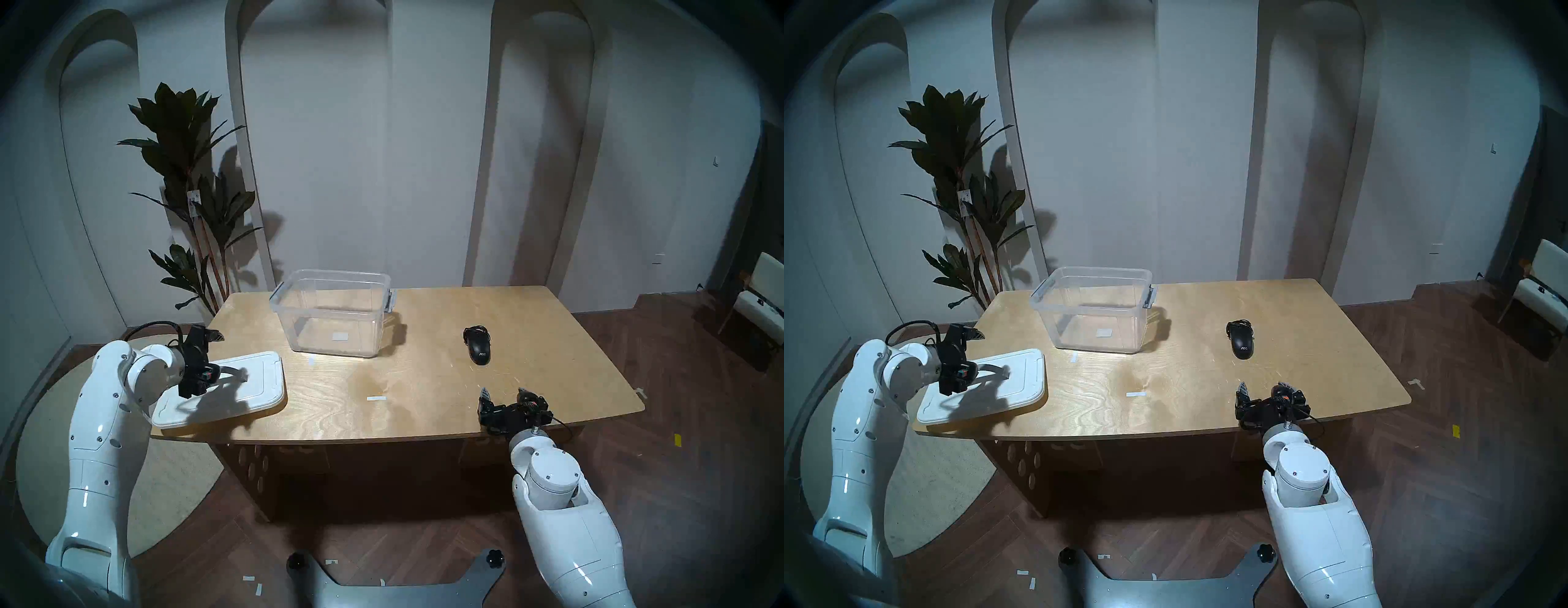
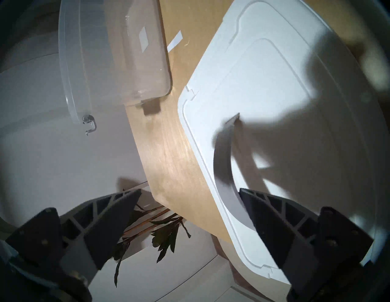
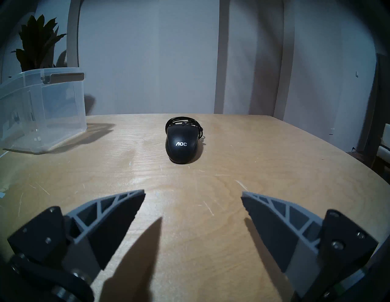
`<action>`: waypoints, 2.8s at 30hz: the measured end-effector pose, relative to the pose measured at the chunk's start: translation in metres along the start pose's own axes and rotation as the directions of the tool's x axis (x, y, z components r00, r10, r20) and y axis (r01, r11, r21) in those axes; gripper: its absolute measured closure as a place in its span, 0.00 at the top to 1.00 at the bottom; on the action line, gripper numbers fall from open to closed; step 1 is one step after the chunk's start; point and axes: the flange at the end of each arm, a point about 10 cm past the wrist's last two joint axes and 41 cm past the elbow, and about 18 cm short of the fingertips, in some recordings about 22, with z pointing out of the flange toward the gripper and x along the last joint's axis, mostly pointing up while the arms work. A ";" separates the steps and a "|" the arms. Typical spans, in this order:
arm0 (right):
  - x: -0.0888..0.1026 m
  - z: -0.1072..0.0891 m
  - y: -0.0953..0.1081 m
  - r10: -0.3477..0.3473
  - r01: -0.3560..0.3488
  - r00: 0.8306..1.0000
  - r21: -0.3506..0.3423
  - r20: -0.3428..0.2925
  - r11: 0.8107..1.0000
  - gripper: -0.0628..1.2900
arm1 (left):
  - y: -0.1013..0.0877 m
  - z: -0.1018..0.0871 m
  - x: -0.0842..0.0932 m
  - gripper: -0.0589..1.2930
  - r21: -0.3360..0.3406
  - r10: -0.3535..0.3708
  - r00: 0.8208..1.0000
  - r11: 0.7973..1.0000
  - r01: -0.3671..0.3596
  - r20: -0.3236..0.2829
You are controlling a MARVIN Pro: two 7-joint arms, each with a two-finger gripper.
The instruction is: Open a storage container and put mouse inside
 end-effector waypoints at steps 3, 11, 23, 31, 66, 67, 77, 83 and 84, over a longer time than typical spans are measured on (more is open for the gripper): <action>0.000 0.000 0.000 0.000 0.000 1.000 0.000 0.000 1.000 0.95 | 0.007 0.009 0.003 0.96 -0.019 0.012 1.000 1.000 -0.012 0.007; 0.000 0.000 0.000 0.000 0.000 1.000 0.000 0.001 1.000 0.95 | 0.015 0.050 0.025 0.96 0.010 -0.010 0.999 1.000 0.010 0.040; 0.000 0.000 0.000 0.000 0.000 1.000 0.000 0.001 1.000 0.95 | -0.001 0.072 0.034 0.96 0.027 0.060 0.995 0.998 -0.062 0.077; 0.000 0.000 0.000 0.000 0.000 1.000 0.000 0.000 1.000 0.95 | -0.002 0.062 0.026 0.96 -0.015 0.100 0.991 0.995 -0.099 0.092; 0.000 0.000 0.000 0.000 0.000 1.000 0.000 0.001 1.000 0.95 | -0.019 0.117 0.038 0.96 0.122 -0.011 0.990 0.993 -0.006 0.140; 0.000 0.000 0.000 0.000 0.000 1.000 0.000 0.001 1.000 0.95 | -0.019 0.119 0.036 0.96 0.122 -0.012 0.990 0.993 -0.006 0.142; 0.000 0.000 0.000 0.000 0.000 1.000 0.001 0.000 1.000 0.95 | -0.021 0.120 0.020 0.96 0.104 0.018 0.990 0.994 -0.032 0.138; 0.000 0.000 0.000 0.000 0.000 1.000 0.001 0.000 1.000 0.95 | -0.022 0.111 0.012 0.96 0.099 0.017 0.991 0.995 -0.030 0.133; 0.000 0.000 0.000 0.000 0.000 1.000 0.000 0.000 1.000 0.95 | -0.022 0.110 0.012 0.96 0.098 0.017 0.991 0.995 -0.030 0.132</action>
